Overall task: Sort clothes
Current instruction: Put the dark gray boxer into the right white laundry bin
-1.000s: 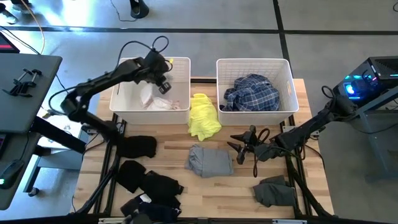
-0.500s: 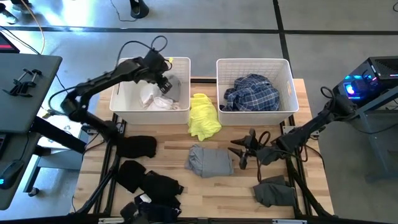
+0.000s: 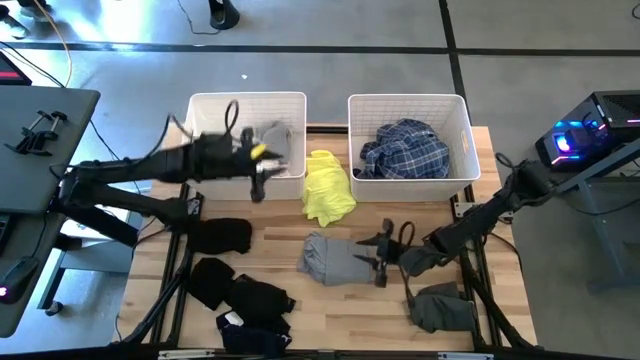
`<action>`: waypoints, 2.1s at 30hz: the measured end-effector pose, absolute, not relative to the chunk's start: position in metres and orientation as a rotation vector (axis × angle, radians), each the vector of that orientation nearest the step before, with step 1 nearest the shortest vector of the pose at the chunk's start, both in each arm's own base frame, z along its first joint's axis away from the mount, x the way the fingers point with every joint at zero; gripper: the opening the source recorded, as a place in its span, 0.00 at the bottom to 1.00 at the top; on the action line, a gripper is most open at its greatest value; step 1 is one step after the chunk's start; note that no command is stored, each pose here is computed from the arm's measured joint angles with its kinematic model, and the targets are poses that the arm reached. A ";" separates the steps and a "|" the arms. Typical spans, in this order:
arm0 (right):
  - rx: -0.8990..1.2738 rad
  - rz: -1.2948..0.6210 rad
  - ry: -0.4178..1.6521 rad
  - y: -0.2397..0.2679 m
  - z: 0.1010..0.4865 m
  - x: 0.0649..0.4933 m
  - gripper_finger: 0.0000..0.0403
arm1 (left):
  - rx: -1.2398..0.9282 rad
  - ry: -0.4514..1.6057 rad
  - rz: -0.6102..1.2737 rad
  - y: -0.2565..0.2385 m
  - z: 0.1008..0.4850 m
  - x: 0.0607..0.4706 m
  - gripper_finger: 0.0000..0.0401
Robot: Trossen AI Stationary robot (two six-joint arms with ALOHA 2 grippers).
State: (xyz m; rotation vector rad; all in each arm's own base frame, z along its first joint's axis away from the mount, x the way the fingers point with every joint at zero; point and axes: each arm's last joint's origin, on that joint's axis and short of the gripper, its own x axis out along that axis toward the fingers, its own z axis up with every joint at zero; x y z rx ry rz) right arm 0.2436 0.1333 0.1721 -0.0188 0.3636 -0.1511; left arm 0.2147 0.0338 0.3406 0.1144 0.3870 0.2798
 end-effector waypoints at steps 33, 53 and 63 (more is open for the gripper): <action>0.585 -0.396 1.660 0.200 0.224 0.184 0.54 | 0.327 0.338 0.083 -0.066 0.271 0.220 0.33; 0.745 -0.270 1.327 0.188 0.124 0.165 0.23 | 0.341 0.351 0.119 -0.065 0.270 0.220 0.33; 0.482 -0.574 0.458 0.170 0.132 0.181 0.03 | 0.304 0.369 0.122 -0.065 0.268 0.219 0.33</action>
